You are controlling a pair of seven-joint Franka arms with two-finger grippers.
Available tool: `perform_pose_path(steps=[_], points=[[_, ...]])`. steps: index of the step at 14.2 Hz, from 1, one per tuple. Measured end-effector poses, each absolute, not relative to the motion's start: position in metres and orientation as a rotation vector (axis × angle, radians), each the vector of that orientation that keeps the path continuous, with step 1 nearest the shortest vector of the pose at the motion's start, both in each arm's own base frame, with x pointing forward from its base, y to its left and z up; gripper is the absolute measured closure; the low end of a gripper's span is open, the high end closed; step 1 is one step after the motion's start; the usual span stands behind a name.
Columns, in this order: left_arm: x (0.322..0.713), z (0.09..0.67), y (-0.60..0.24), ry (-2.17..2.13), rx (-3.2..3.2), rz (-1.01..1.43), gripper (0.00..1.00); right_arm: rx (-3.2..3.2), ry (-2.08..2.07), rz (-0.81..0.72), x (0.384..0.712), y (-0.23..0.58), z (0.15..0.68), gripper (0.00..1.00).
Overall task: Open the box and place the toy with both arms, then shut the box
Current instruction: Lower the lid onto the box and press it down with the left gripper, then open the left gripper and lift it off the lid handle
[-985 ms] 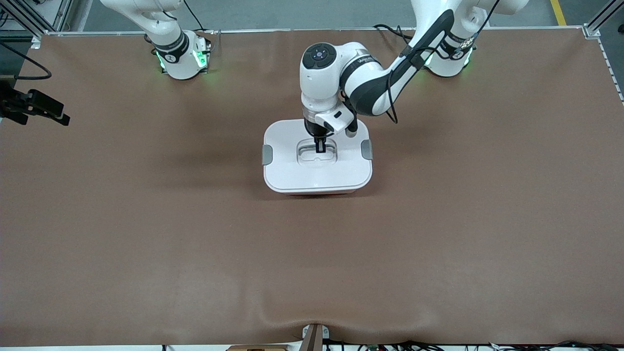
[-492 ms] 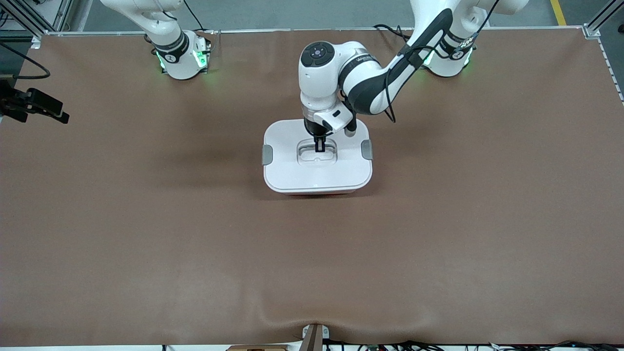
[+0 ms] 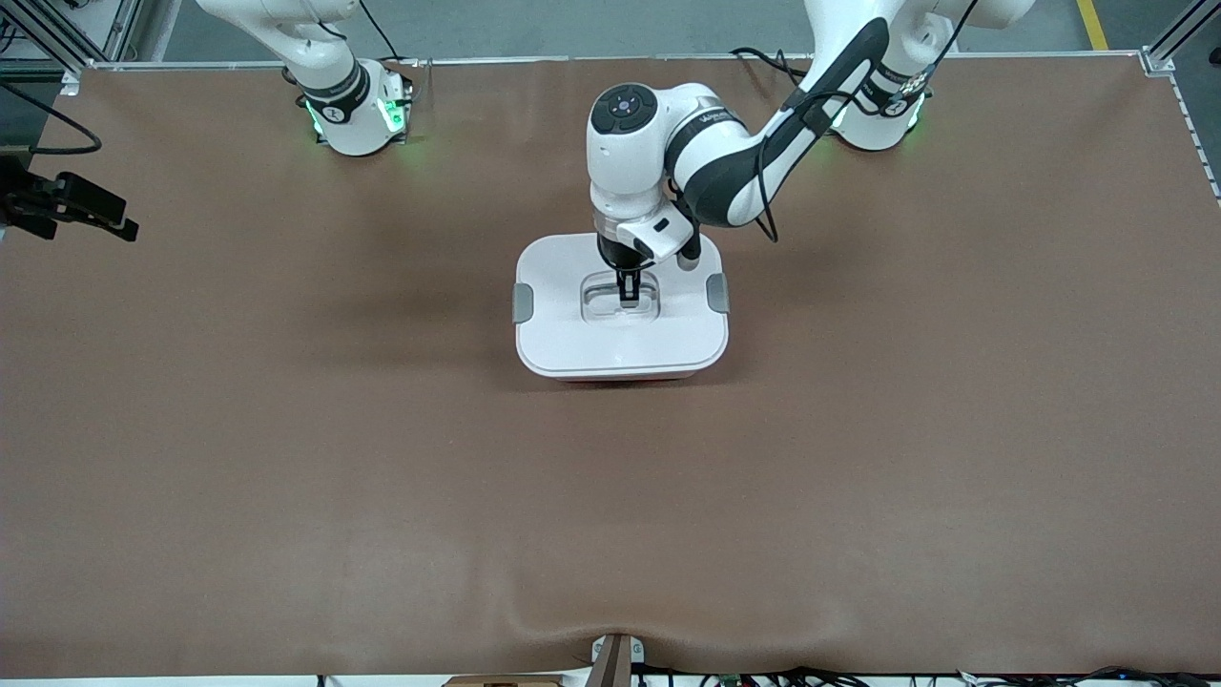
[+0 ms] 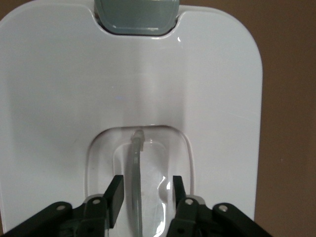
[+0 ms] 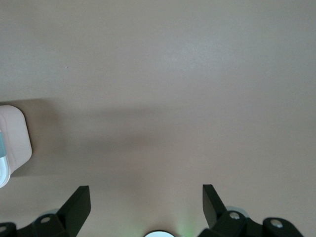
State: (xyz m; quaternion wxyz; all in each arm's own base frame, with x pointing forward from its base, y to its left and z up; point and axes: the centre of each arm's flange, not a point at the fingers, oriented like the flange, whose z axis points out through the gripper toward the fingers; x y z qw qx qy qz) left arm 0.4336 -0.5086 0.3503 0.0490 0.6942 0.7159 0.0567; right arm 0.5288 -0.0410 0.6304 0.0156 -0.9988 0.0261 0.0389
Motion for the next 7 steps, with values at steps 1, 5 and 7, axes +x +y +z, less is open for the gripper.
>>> perform_pose_path(steps=[1,5,7], points=[[0.439,0.357,-0.507,2.199,2.109,0.186,0.39,-3.107,0.081,0.121,0.529,-0.041,0.630,0.00],[0.453,0.382,-0.506,2.214,2.078,0.198,0.00,-3.107,0.081,0.121,0.529,-0.041,0.630,0.00],[0.458,0.392,-0.503,2.208,2.086,0.211,0.00,-3.107,0.080,0.123,0.529,-0.041,0.630,0.00]])
